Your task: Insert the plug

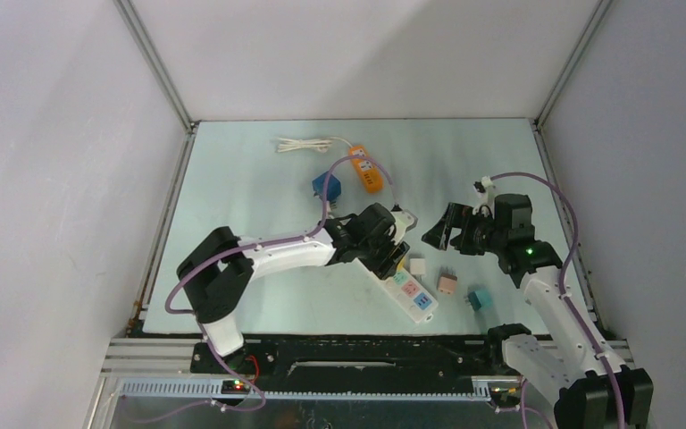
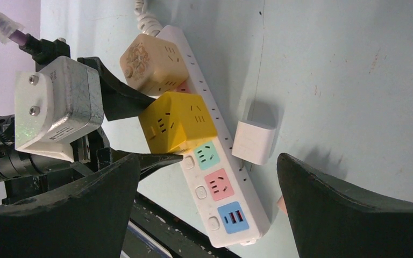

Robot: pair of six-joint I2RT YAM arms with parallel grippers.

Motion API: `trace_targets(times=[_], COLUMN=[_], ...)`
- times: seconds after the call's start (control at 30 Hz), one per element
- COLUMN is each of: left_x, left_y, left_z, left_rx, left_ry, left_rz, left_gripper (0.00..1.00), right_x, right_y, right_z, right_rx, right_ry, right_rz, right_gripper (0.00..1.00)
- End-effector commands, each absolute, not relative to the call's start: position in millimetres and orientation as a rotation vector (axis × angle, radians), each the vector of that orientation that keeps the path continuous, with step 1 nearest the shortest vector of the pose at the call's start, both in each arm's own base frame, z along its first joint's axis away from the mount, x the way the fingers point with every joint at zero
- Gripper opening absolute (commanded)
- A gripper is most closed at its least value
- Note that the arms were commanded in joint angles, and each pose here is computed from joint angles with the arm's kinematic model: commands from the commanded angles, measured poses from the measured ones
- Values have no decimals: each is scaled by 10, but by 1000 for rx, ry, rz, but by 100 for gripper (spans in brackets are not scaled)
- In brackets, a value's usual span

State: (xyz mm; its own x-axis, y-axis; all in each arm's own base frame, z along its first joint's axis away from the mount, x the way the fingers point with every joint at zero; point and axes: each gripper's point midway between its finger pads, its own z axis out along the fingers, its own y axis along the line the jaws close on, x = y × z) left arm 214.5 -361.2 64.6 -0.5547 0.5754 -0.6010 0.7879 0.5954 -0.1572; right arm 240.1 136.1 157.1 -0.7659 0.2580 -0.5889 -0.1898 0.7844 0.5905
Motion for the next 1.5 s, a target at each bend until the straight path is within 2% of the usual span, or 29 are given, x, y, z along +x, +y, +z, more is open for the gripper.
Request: trace_targets(times=[0.0,0.3,0.37,0.5,0.53,0.57,0.6,0.83,1.03,1.2,1.47], left_x=[2009,1906,1912,2002,2025,2052,2079,2130,2272,2466,2733], left_y=[-3278,-3241,-3268,-3376,-3409,-3442,-3473,-3537,-3145,-2668,-2370], left_z=[141,90,184,546,651,792,915,1841,2308,2255,1996], left_rx=[1117,1094,1097,1056,1047,1033,1023,931,750,530,315], left_ry=[2533,2517,2488,2375,2345,2308,2276,2015,1866,1862,1979], left_rz=[-406,-439,-438,-472,-491,-511,-527,-668,-567,-411,-466], left_gripper=[0,0,4,37,53,84,98,100,100,100,100], right_x=[2432,2435,2434,2439,2440,2442,2442,2439,2440,2441,2449], right_y=[1390,1353,1358,1361,1358,1359,1362,1353,1331,1315,1284], right_z=[1577,1559,1561,1591,1595,1605,1613,1660,1661,1647,1581], right_rx=[51,69,69,68,68,66,64,60,57,50,51], right_ry=[2286,2287,2286,2274,2272,2267,2264,2244,2241,2243,2266], right_rz=[887,885,890,896,894,894,895,897,884,873,852], right_gripper=[100,100,100,100,98,98,98,98,98,98,99])
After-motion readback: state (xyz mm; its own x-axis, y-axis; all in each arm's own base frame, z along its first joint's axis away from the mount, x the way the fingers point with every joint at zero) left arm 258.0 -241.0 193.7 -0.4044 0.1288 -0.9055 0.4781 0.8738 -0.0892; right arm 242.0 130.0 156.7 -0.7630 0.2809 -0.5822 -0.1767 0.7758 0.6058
